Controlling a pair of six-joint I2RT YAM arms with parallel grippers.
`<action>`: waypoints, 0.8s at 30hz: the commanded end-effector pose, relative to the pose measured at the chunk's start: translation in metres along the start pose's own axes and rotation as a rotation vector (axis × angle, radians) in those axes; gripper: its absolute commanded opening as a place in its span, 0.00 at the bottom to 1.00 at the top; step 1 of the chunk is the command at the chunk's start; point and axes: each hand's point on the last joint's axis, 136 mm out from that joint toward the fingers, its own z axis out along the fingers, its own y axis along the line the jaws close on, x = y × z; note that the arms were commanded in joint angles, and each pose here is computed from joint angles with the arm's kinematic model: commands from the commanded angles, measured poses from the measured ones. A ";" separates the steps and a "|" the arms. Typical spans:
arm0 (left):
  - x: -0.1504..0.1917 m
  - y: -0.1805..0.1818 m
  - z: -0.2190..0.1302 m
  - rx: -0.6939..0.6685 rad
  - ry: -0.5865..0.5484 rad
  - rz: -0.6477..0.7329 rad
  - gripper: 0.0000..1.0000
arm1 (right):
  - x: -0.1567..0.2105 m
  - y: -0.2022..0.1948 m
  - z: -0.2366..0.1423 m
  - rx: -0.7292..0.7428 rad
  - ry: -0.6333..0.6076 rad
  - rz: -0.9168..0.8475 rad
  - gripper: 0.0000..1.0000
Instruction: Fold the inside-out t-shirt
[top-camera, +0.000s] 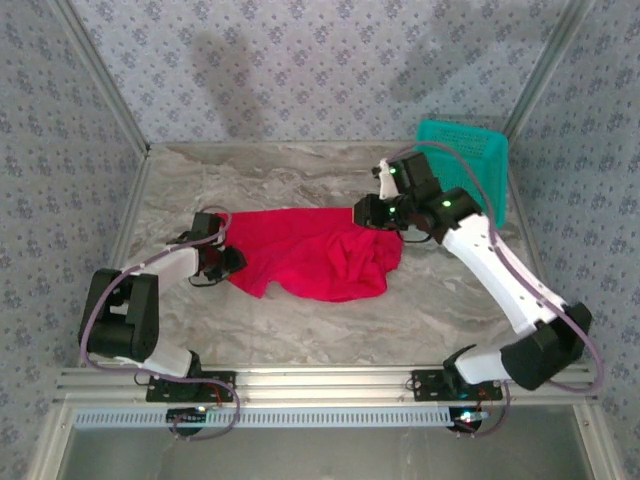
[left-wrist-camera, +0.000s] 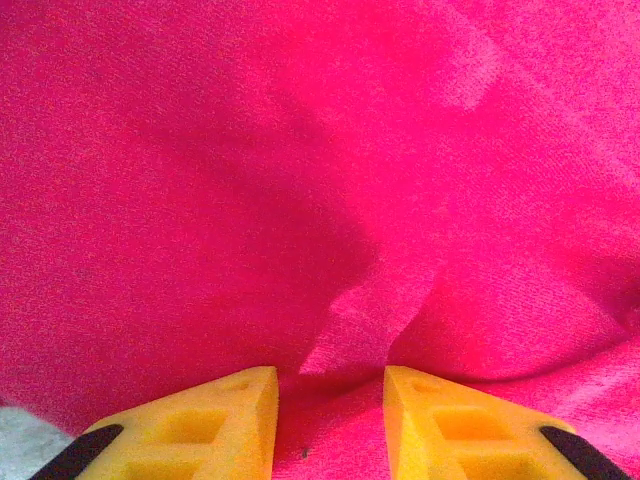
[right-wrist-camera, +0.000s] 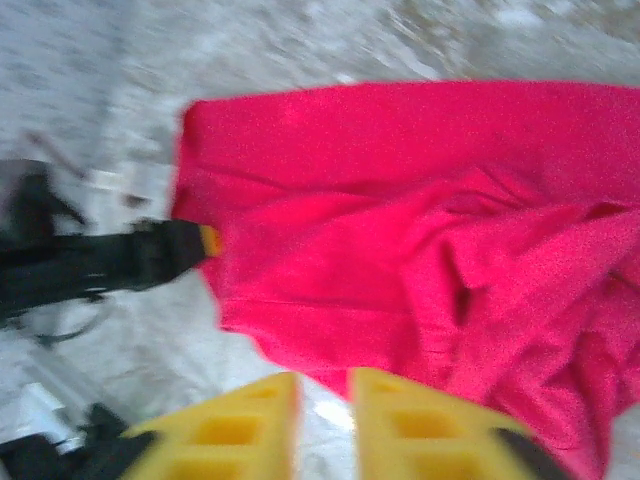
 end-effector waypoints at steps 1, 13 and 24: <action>-0.008 -0.008 -0.006 0.024 -0.022 0.015 0.33 | 0.030 -0.039 0.047 0.197 0.106 -0.062 0.08; -0.006 -0.007 -0.008 0.026 -0.019 0.020 0.32 | 0.077 -0.076 0.147 0.263 0.295 -0.126 0.20; -0.006 -0.005 -0.003 0.013 -0.009 0.023 0.32 | 0.102 -0.129 0.144 0.504 0.357 -0.071 0.13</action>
